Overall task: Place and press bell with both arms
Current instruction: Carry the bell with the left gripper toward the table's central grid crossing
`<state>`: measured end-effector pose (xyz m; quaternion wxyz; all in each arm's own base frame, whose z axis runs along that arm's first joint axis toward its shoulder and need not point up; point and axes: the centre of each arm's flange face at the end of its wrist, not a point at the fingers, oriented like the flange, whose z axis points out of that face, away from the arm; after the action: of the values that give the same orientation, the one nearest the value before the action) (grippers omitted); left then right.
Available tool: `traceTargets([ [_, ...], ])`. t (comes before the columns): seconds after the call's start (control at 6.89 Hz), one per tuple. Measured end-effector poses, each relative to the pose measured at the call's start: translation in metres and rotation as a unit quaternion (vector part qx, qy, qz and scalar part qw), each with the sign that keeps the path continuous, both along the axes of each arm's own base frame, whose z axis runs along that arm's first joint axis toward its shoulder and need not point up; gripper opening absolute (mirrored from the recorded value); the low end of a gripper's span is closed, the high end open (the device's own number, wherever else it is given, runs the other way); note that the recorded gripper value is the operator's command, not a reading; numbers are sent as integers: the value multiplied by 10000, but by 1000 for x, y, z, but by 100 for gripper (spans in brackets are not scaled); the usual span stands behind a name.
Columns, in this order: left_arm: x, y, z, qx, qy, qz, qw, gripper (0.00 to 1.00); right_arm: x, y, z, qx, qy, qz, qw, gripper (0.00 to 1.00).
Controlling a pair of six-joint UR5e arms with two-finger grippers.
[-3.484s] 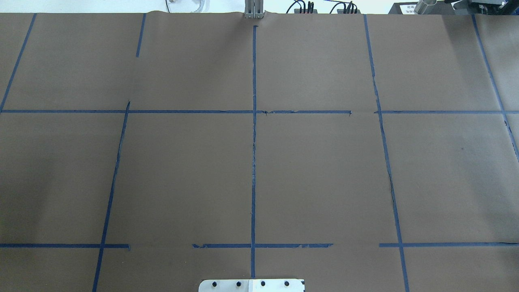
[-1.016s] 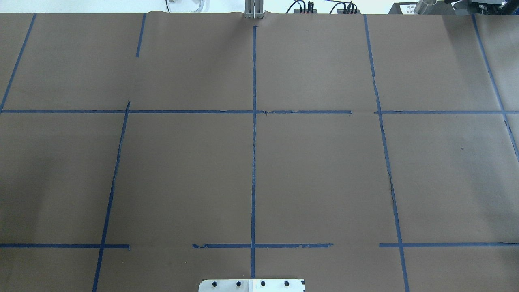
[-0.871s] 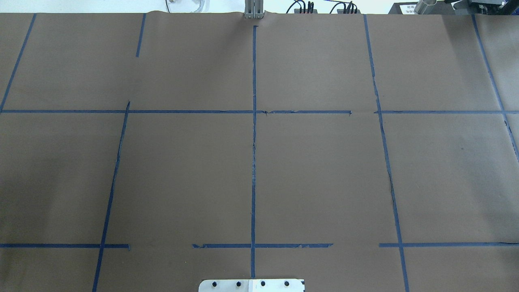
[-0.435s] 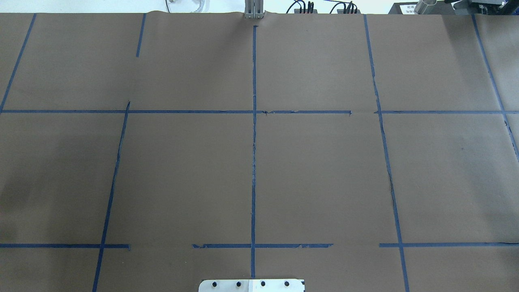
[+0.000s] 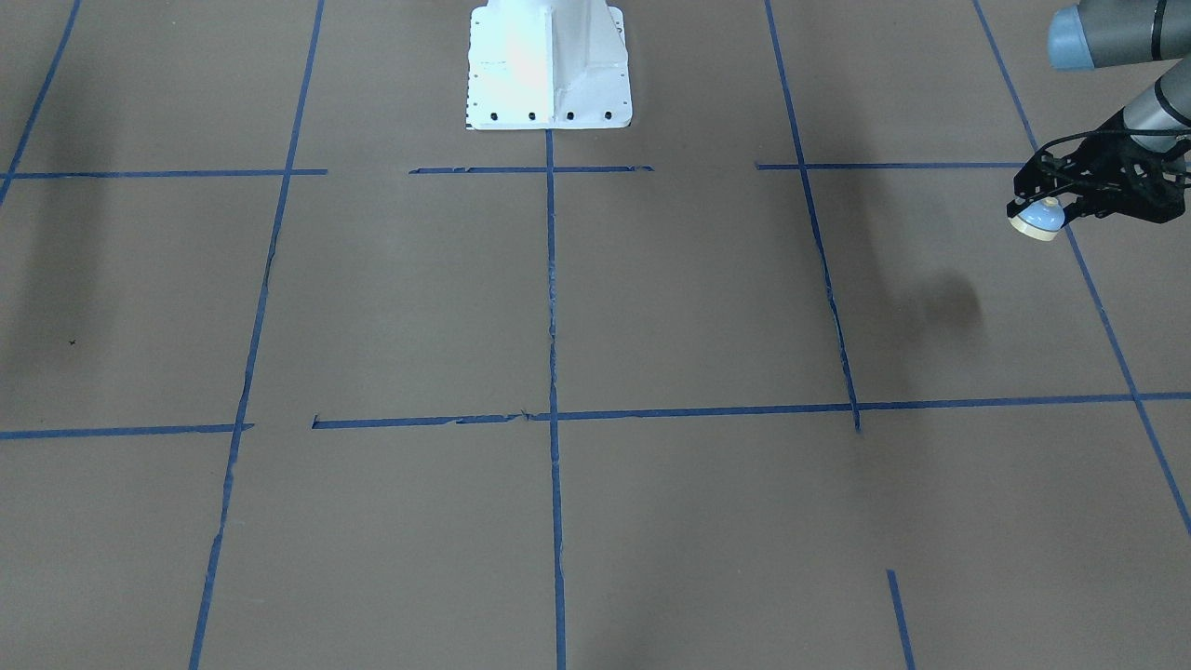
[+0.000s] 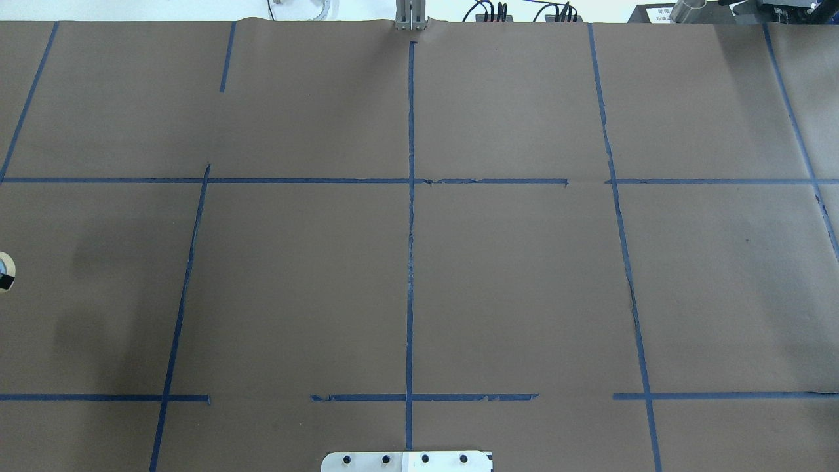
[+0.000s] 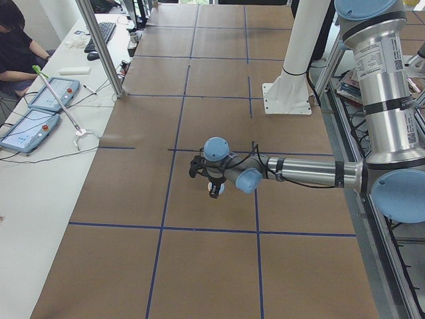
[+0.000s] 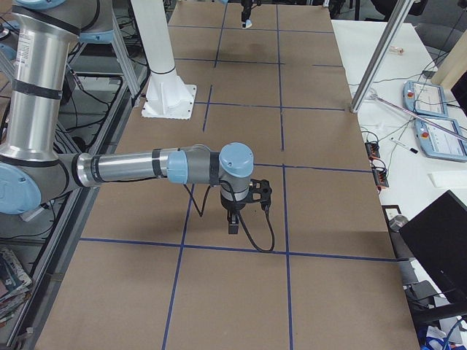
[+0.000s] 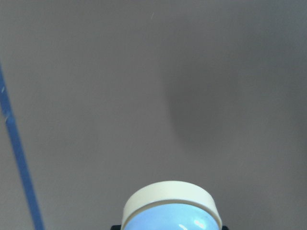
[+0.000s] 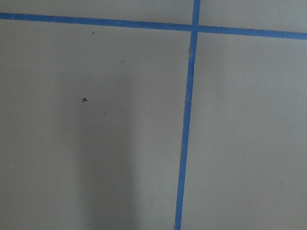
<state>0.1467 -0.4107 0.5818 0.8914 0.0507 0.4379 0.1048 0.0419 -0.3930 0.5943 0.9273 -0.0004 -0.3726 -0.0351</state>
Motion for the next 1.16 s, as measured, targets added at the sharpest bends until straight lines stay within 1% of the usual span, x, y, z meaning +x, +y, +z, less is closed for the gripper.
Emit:
traceTargets([
  [0.15, 34, -30, -36, -103, 104, -58, 9999, 2, 0, 1, 0, 3, -5, -9, 10000, 100],
  [0.29, 78, -52, -77, -267, 185, -27, 9995, 2, 0, 1, 0, 16, -8, -22, 10000, 100],
  [0.44, 129, -69, -126, -479, 171, 7, 9987, 2, 0, 0, -1, 28, -9, -17, 10000, 100],
  [0.58, 179, -81, -178, -610, -13, -15, 9981, 1, 0, -2, -3, 36, -6, -8, 10000, 100],
  [0.73, 228, -88, -229, -728, -296, -91, 9969, 1, 0, -3, -3, 42, -5, -1, 10000, 100],
  [0.87, 275, -95, -273, -946, -522, -219, 9939, 1, 0, -4, -4, 44, -6, 3, 10000, 100],
  [1.16, 376, -126, -348, -1314, -829, -436, 9869, 1, 0, -4, -3, 31, -10, 6, 10000, 100],
])
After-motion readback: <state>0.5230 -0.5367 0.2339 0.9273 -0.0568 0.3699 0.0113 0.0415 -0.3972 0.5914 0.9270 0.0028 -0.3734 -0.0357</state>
